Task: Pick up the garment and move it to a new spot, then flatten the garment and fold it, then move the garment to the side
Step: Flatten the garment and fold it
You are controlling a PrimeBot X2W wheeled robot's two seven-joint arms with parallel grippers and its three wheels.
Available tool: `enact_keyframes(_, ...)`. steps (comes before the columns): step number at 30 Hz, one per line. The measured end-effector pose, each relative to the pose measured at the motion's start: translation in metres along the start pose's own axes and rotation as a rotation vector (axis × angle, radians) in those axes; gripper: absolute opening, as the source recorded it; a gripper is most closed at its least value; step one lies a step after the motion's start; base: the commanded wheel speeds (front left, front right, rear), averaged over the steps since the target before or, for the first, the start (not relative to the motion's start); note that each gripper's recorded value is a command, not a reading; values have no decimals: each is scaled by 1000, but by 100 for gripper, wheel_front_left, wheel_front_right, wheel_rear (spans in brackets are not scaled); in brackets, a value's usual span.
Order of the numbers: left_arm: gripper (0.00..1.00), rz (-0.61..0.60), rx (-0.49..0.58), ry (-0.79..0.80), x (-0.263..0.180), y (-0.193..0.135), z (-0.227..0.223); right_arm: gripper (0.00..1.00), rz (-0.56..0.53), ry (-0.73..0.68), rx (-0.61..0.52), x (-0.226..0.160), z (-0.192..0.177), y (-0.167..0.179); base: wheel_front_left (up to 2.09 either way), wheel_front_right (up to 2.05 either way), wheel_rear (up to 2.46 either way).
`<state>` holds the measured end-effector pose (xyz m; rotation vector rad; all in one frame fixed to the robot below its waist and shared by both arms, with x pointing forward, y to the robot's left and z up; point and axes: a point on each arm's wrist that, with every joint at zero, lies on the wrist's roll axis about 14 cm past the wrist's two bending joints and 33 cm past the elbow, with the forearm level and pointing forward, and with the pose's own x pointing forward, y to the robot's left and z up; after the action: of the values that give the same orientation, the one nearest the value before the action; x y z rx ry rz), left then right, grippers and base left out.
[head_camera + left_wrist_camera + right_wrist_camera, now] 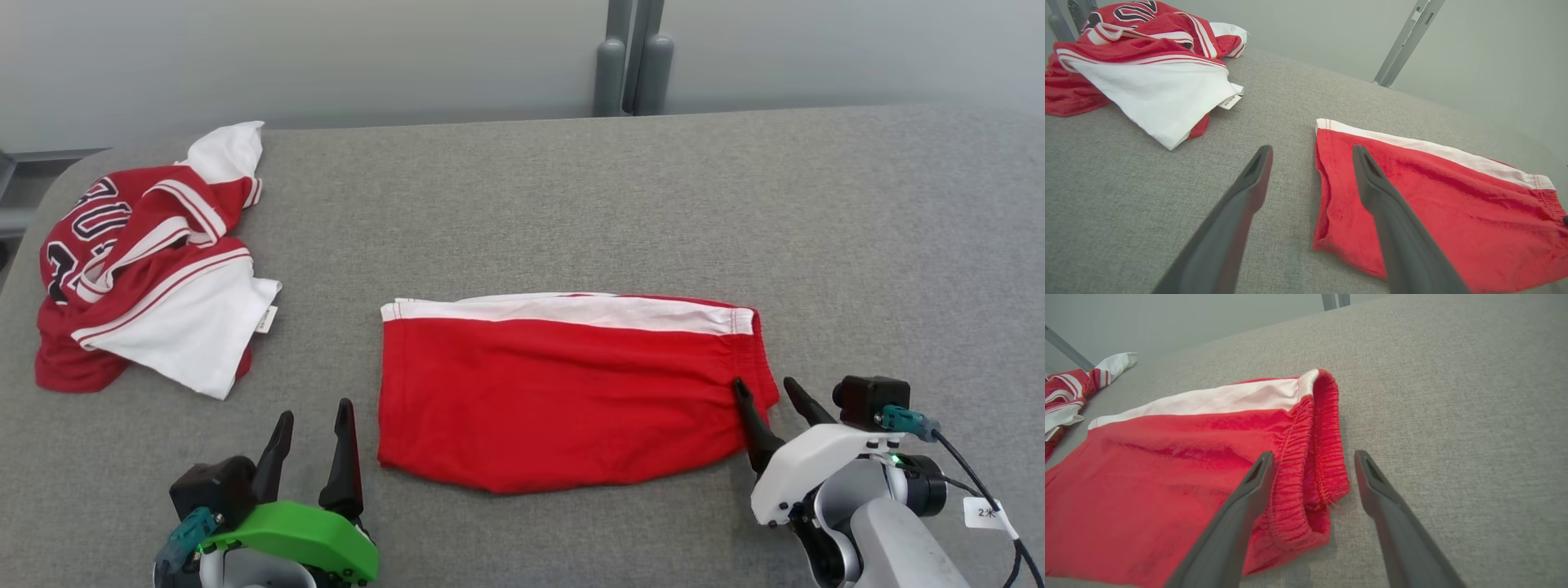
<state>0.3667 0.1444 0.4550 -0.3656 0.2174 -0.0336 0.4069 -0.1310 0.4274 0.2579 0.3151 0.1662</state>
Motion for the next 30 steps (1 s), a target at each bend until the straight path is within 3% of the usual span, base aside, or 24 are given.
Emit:
enact_keyframes(7,100,58,-5,-29,-11,18,3,100,5,133,19,17,-20,3,0,0,0)
enact_keyframes(16,100,99,-17,-44,-20,29,3,100,28,277,135,30,-35,14,0,0,0)
enact_keyframes(18,100,104,-21,-46,-20,30,4,49,43,288,170,32,-35,19,0,0,0)
enact_keyframes(19,100,104,-21,-46,-20,31,3,34,48,295,178,32,-36,21,0,0,0)
enact_keyframes(21,100,107,-18,-46,-21,31,3,16,52,301,196,31,-37,23,0,0,0)
enact_keyframes(22,100,108,-19,-47,-20,32,3,2,52,304,205,31,-38,23,0,0,0)
enact_keyframes(30,100,95,-10,-48,-17,29,3,0,46,254,249,33,-21,14,0,0,0)
